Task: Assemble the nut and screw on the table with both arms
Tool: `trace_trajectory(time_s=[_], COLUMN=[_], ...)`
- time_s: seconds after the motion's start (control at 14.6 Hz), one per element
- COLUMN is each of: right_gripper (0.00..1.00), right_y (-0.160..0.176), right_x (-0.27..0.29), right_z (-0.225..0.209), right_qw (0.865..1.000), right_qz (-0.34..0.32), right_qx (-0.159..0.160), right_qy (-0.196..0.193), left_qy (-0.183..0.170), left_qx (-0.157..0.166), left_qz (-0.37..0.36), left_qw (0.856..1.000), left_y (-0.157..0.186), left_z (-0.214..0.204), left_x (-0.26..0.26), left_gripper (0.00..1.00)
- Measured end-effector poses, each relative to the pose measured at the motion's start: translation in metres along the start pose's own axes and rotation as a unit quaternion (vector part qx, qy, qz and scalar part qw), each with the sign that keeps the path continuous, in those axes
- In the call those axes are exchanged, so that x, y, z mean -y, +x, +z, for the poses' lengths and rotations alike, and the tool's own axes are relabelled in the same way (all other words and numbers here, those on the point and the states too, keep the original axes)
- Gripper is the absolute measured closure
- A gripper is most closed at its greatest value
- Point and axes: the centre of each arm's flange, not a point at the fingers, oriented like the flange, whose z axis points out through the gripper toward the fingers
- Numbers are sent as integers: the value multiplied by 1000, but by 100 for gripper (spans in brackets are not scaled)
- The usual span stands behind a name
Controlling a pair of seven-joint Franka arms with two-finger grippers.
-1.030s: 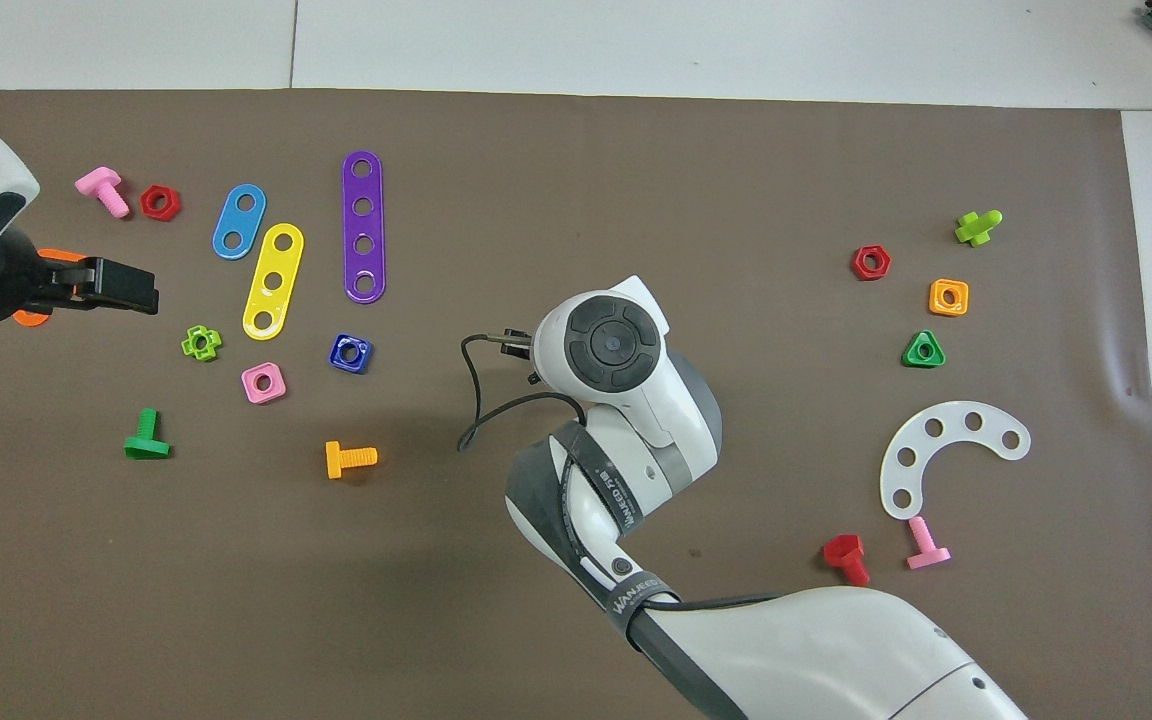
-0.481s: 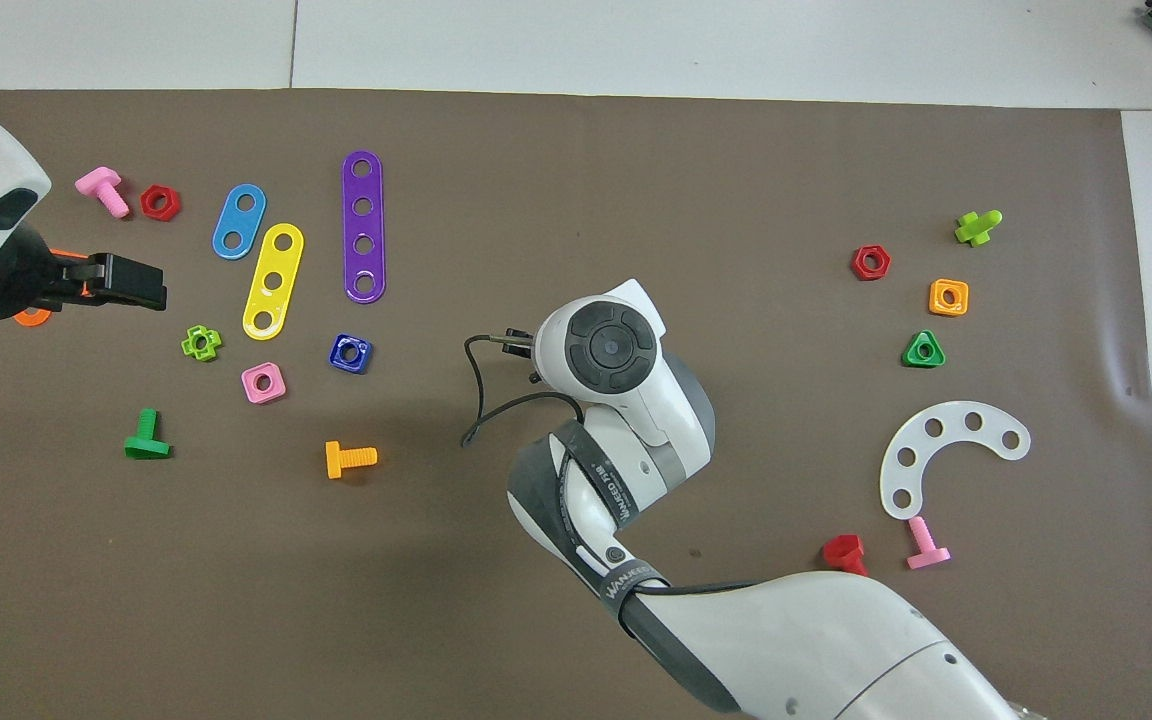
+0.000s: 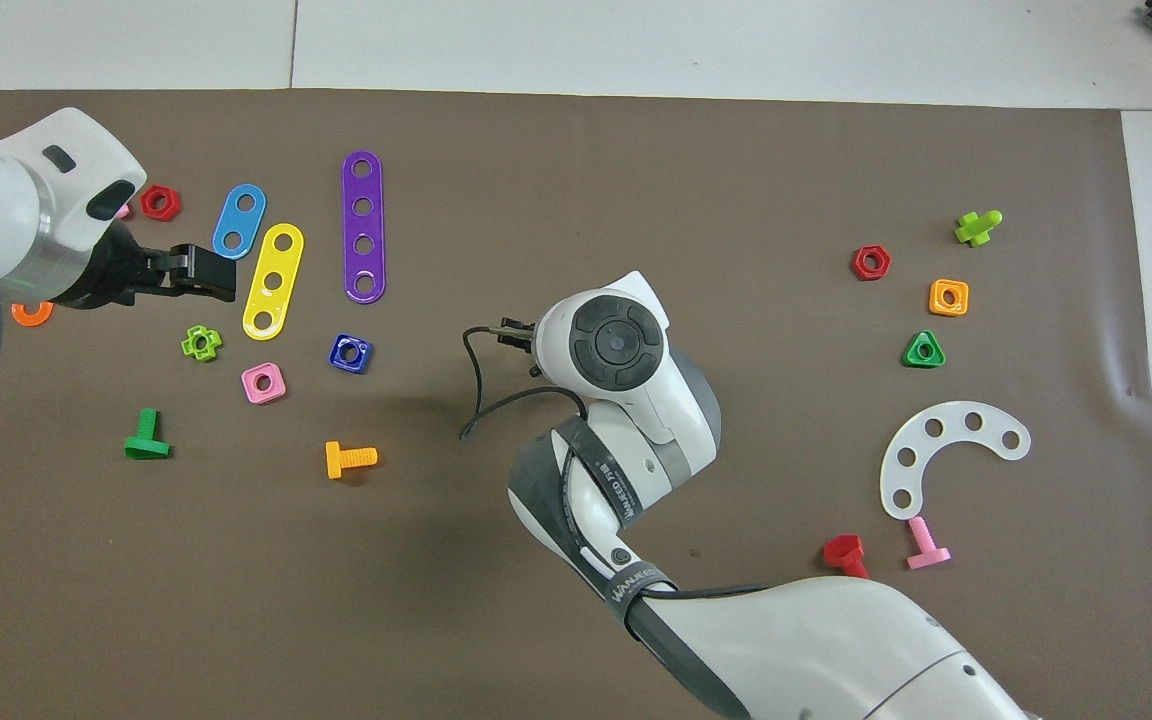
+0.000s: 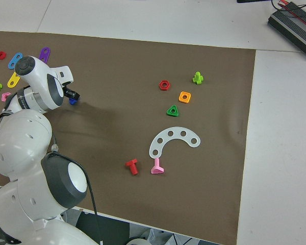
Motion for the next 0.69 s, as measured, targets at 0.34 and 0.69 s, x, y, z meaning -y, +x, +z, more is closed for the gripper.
trace_trajectory(time_s=[0.34, 0.69], right_gripper=[0, 0], right_y=[77, 131], right_x=[-65, -166], right_z=[-115, -192], right_qw=[997, 998], right_qz=[53, 38], right_qx=[-44, -50], right_qy=[16, -7], left_qy=[-5, 9], left_qx=[-13, 2], left_qz=[-3, 18], left_qw=[1000, 1000], left_y=[22, 38], left_z=[47, 122], left_x=[-26, -46], left_gripper=[0, 1])
